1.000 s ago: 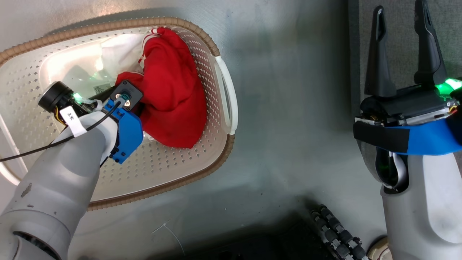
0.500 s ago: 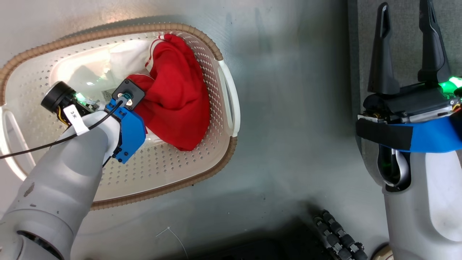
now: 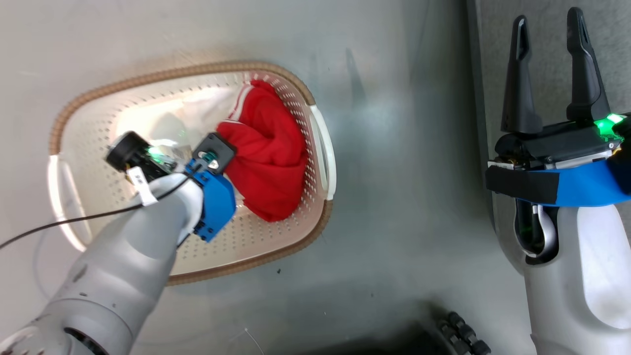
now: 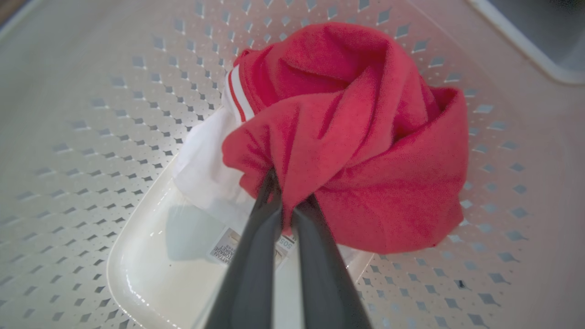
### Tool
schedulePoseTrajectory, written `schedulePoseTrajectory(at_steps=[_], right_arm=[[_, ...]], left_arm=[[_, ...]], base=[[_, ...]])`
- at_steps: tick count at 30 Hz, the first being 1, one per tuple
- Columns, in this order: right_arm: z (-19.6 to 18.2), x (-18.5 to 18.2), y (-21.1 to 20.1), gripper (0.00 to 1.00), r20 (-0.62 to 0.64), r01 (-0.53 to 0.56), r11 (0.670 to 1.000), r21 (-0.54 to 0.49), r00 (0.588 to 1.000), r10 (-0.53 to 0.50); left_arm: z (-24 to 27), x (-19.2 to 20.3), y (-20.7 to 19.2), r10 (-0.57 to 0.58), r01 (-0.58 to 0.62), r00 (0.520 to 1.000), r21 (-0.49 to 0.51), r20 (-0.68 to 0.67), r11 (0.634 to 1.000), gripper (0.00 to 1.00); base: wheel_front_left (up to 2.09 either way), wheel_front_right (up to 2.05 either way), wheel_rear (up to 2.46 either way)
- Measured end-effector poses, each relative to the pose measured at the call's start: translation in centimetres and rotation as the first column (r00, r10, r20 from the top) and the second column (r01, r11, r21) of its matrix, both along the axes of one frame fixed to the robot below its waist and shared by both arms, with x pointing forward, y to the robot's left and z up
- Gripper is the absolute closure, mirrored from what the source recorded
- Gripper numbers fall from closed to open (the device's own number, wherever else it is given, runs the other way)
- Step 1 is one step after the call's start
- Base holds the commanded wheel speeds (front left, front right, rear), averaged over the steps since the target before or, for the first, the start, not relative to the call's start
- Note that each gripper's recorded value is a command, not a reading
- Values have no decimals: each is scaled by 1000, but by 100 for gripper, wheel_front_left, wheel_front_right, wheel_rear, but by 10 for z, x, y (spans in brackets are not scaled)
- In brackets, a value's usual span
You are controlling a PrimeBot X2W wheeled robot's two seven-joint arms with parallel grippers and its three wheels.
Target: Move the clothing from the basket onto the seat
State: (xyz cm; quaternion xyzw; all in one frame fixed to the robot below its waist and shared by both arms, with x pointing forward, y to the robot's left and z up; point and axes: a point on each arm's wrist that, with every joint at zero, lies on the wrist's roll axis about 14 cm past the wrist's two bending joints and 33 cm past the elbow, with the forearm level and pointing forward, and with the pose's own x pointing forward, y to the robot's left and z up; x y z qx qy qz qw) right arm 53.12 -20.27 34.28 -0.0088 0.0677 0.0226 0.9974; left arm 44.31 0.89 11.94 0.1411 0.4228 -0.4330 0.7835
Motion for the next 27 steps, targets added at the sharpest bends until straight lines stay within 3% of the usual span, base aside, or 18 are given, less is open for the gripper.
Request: schedulePoseTrajectory(at_steps=[15, 27], right_arm=[[58, -14, 7, 0, 79, 2, 1000, 27, 997, -4], [99, -41, 13, 0, 125, -3, 999, 42, 992, -2]], left_arm=[[103, 13, -26, 58, -31, 986, -171, 155, 985, 100], [210, 28, -31, 202, -83, 926, -351, 319, 933, 100]], base=[[0, 0, 0], [0, 0, 0]])
